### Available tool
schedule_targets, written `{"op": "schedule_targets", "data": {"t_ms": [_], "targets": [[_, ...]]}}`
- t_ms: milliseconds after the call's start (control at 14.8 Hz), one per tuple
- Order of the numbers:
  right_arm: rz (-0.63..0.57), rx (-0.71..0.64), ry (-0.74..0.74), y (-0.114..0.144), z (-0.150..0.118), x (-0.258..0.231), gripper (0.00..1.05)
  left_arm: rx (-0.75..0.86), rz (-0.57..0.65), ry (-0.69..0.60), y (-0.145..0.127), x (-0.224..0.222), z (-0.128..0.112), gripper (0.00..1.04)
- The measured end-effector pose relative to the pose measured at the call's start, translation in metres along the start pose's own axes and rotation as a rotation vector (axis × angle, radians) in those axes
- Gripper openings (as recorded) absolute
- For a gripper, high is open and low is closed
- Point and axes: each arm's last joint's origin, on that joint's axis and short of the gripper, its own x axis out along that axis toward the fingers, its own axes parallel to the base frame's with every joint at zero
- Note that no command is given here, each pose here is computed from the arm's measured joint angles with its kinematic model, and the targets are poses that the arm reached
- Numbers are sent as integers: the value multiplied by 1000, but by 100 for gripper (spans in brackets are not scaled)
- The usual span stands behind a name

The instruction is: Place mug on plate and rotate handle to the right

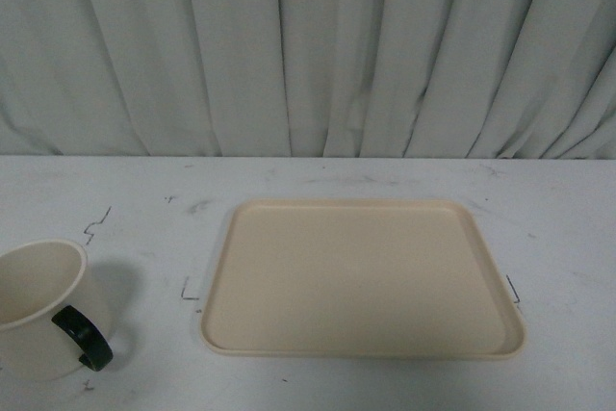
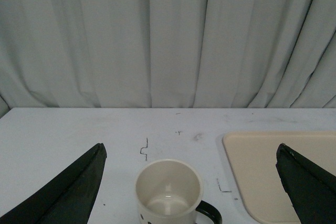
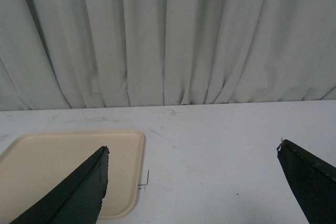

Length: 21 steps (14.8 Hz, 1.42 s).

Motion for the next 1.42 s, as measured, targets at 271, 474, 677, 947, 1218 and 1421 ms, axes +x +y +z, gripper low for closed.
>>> {"op": "schedule_targets", "data": {"t_ms": [271, 474, 677, 947, 1218, 1421], "targets": [[0, 0, 0, 0, 0, 0, 98, 0, 0, 0, 0, 0, 0, 98], [0, 0, 0, 0, 0, 0, 98, 0, 0, 0, 0, 0, 0, 98], [0, 0, 0, 0, 0, 0, 98, 0, 0, 0, 0, 0, 0, 98], [0, 0, 0, 0, 0, 0, 98, 0, 0, 0, 0, 0, 0, 98], [0, 0, 0, 0, 0, 0, 98, 0, 0, 0, 0, 0, 0, 98], [0, 0, 0, 0, 0, 0, 98, 0, 0, 0, 0, 0, 0, 98]]}}
